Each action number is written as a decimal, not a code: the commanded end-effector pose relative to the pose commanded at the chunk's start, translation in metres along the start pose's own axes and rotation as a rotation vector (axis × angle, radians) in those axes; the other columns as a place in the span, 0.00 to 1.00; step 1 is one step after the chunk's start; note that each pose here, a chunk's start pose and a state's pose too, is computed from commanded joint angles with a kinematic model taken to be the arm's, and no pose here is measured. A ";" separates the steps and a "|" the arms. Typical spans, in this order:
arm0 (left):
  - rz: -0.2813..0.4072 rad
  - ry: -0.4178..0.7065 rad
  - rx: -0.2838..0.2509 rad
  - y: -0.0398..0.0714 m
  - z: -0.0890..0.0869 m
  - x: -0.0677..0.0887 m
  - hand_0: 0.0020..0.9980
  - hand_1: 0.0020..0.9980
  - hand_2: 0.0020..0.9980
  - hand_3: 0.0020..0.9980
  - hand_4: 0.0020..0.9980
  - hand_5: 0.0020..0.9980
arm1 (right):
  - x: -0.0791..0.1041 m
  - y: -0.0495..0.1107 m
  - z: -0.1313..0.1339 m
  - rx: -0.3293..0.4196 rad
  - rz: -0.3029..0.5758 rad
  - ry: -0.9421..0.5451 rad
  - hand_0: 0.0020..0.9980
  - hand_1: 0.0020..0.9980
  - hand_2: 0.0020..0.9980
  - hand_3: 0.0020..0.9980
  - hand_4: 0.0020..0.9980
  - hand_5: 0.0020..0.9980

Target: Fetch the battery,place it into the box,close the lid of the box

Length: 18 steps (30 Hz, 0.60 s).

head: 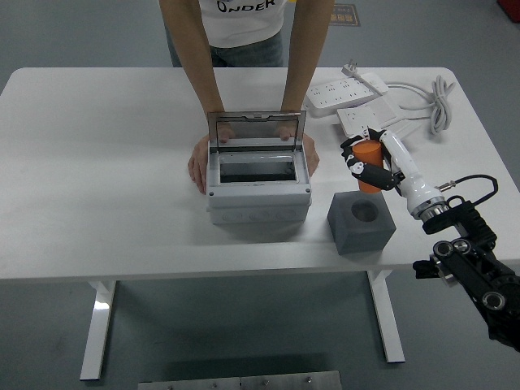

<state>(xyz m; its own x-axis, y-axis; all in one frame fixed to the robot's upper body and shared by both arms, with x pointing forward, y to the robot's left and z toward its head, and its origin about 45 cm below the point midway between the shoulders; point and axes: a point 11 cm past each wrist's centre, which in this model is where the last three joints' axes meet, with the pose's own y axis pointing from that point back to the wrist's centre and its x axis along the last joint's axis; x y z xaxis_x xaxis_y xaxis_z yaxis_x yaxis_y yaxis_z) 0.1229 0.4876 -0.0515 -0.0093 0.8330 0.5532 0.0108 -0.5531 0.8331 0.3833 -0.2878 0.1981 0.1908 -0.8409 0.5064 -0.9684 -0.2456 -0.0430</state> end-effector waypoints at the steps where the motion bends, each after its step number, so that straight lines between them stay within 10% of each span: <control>1: 0.000 0.001 0.000 0.000 0.000 0.000 0.61 0.70 0.60 0.59 0.60 0.00 | 0.002 -0.003 -0.006 0.006 -0.005 0.025 0.24 0.35 0.43 0.46 0.47 0.02; 18: 0.004 0.013 0.009 -0.001 -0.003 0.003 0.62 0.70 0.61 0.59 0.61 0.00 | -0.028 -0.040 -0.080 -0.005 -0.180 0.661 0.19 0.23 0.30 0.36 0.13 0.00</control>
<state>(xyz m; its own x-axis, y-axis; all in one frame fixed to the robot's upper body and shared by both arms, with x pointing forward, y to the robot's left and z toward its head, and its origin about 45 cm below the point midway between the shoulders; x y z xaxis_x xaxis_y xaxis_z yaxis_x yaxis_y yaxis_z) 0.1203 0.4904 -0.0505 -0.0217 0.8305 0.5566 0.0203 -0.5563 0.8308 0.4044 -0.2159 0.2542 0.2126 -0.3156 0.9248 -0.9317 -0.3507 0.0945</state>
